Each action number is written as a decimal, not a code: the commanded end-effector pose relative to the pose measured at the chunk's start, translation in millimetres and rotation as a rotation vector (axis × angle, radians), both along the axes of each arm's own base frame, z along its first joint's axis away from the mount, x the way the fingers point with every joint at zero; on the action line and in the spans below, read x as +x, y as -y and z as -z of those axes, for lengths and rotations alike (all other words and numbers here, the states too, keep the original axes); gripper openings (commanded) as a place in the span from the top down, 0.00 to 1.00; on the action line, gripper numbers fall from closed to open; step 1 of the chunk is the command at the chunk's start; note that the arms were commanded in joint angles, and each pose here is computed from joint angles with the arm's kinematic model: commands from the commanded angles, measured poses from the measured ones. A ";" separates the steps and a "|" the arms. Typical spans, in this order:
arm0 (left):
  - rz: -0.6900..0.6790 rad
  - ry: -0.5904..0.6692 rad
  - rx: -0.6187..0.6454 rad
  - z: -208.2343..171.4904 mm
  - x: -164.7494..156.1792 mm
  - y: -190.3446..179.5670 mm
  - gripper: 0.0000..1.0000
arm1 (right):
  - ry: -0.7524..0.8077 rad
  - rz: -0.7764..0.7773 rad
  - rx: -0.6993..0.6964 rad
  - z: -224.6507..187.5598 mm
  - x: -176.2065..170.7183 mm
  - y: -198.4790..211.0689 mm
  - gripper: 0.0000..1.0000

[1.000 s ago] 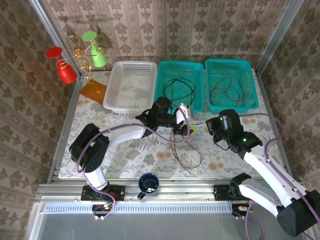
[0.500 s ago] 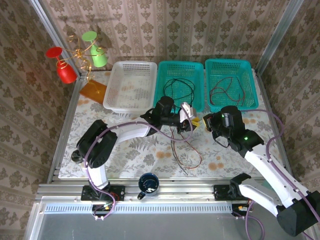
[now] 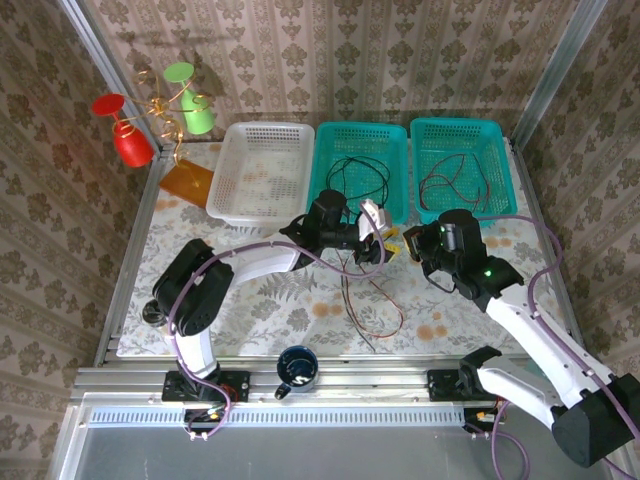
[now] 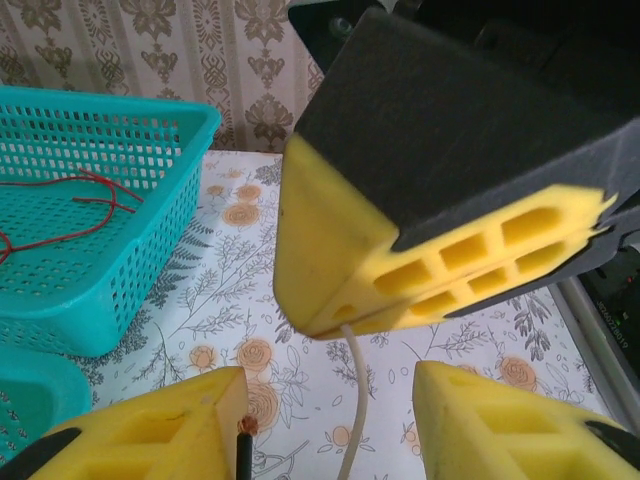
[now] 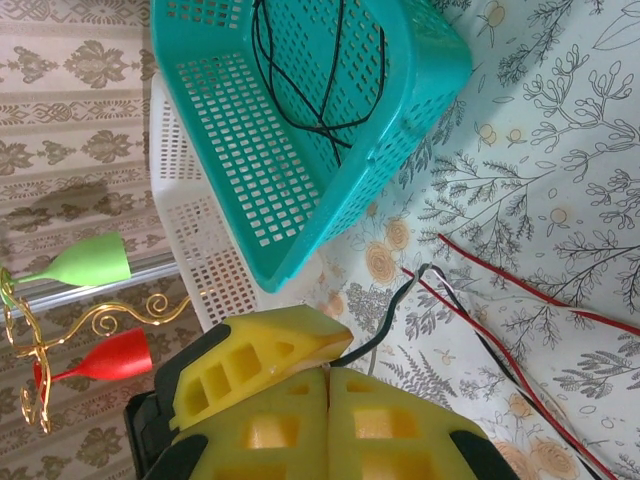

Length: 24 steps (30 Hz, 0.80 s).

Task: Untangle the cables

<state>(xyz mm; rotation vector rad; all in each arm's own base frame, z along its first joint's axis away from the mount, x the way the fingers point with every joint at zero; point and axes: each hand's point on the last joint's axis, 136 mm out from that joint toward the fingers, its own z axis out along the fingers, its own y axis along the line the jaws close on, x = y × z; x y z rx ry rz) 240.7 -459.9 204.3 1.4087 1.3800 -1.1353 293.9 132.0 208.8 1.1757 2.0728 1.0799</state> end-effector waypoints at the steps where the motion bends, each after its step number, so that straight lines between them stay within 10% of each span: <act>1: -0.004 0.020 -0.042 -36.0 0.1 -3.6 0.52 | 0.039 -0.014 -0.041 -8.8 3.6 0.4 1.00; 10: -0.123 0.113 0.021 -41.2 4.0 -28.2 0.39 | 0.031 0.018 -0.050 -7.9 10.3 3.4 1.00; 24: -0.124 0.190 0.122 2.1 -1.8 -26.6 0.59 | 0.047 -0.011 -0.007 -16.0 11.6 -5.4 1.00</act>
